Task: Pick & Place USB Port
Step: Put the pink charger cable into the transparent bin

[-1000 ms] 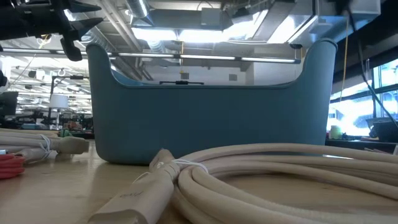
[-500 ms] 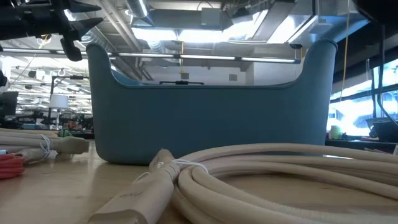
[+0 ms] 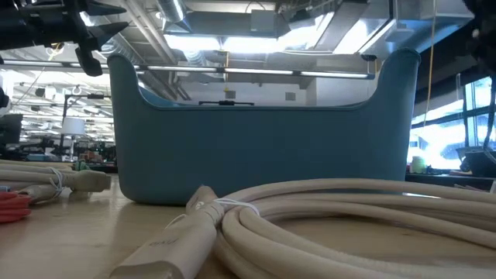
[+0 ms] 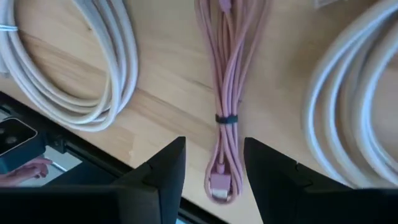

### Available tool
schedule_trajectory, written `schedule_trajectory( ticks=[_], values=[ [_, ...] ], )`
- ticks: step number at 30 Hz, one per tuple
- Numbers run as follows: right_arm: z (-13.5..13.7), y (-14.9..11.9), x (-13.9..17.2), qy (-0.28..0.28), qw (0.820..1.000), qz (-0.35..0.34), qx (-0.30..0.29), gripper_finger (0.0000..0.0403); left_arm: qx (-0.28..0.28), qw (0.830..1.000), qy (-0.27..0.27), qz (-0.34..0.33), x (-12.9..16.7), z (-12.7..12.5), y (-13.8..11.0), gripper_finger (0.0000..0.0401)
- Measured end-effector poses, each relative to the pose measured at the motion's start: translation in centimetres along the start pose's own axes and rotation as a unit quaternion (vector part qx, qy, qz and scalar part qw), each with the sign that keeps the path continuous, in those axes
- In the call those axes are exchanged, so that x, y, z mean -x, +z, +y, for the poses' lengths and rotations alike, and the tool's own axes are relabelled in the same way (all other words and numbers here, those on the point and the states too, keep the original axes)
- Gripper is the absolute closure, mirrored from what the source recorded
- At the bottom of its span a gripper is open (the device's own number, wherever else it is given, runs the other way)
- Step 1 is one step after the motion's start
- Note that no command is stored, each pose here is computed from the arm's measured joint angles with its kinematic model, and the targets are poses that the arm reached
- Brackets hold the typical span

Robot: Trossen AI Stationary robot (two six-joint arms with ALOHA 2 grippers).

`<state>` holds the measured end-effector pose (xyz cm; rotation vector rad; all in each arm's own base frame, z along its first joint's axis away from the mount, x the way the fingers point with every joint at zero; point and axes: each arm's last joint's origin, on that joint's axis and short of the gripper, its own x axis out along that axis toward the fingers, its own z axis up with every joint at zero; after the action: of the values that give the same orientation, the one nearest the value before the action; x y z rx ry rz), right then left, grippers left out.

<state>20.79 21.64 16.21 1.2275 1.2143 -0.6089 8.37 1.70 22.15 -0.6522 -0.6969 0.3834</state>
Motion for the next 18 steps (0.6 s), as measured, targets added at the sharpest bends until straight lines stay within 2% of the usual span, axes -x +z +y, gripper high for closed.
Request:
schedule_trajectory(
  ticks=[8,13,18],
  values=[
    [-2.0,0.9,-1.7,0.003,1.000,0.001,0.002,0.0238,0.000,1.000,0.000,0.000,0.0,0.0,0.0,0.0297],
    [-2.1,0.9,-2.4,0.051,0.998,0.024,0.007,0.0238,0.000,1.000,0.000,0.000,0.0,0.0,0.0,0.0297],
    [-2.1,0.9,-2.4,0.055,0.998,0.025,0.016,0.0238,0.000,1.000,0.000,0.000,0.0,0.0,0.0,0.0297]
  ],
)
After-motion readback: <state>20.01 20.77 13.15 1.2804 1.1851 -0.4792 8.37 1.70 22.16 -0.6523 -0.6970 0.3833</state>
